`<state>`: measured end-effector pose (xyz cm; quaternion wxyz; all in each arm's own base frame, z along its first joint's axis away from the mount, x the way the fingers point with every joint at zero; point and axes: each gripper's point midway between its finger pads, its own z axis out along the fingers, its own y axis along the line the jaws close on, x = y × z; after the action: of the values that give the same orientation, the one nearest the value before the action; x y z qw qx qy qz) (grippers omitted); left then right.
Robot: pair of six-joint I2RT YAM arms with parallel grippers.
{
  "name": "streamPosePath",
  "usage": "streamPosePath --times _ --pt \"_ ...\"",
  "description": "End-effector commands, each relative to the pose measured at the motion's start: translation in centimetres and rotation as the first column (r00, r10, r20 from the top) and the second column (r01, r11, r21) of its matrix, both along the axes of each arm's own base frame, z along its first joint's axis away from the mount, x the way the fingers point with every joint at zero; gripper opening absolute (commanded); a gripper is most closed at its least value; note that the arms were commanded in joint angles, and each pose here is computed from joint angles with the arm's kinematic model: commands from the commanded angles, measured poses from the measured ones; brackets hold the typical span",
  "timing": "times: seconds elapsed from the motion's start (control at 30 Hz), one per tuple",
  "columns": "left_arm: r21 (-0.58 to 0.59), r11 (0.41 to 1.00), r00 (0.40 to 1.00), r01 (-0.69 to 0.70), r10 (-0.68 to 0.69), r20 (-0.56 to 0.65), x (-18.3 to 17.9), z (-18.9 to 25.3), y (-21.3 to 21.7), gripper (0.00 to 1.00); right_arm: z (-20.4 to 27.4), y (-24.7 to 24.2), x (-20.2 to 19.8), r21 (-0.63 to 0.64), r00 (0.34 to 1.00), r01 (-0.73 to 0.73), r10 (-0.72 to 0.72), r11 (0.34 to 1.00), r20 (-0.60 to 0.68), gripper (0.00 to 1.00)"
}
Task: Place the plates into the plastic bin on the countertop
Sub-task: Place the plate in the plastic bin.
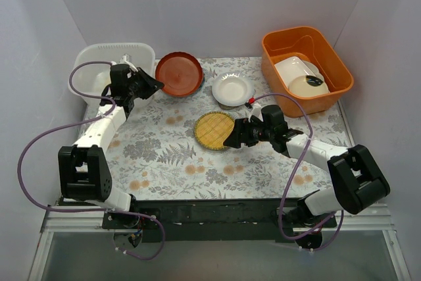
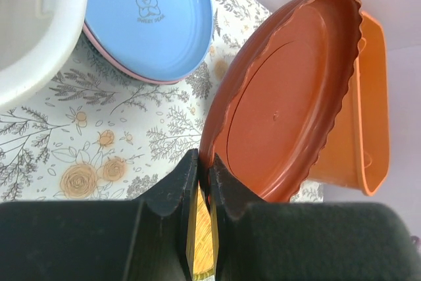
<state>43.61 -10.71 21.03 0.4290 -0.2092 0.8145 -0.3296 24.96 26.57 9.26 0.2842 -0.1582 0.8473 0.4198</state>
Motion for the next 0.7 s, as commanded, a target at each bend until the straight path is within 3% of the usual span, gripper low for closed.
streamPosePath --times 0.0,0.43,0.67 --pt "-0.041 0.999 1.000 -0.008 0.009 0.021 1.0 2.0 0.2 0.00 1.6 0.5 0.5 0.022 0.999 -0.019 0.018 1.000 0.051 0.88" --pt "-0.108 0.993 0.997 -0.052 0.058 0.054 3.8 2.9 1.6 0.00 1.9 -1.0 -0.3 -0.007 0.997 0.034 -0.034 0.999 0.066 0.89" --pt "-0.103 0.980 0.982 -0.169 0.176 0.067 5.2 4.0 5.5 0.00 2.0 -0.8 -0.4 0.003 0.997 0.024 -0.025 1.000 0.070 0.89"
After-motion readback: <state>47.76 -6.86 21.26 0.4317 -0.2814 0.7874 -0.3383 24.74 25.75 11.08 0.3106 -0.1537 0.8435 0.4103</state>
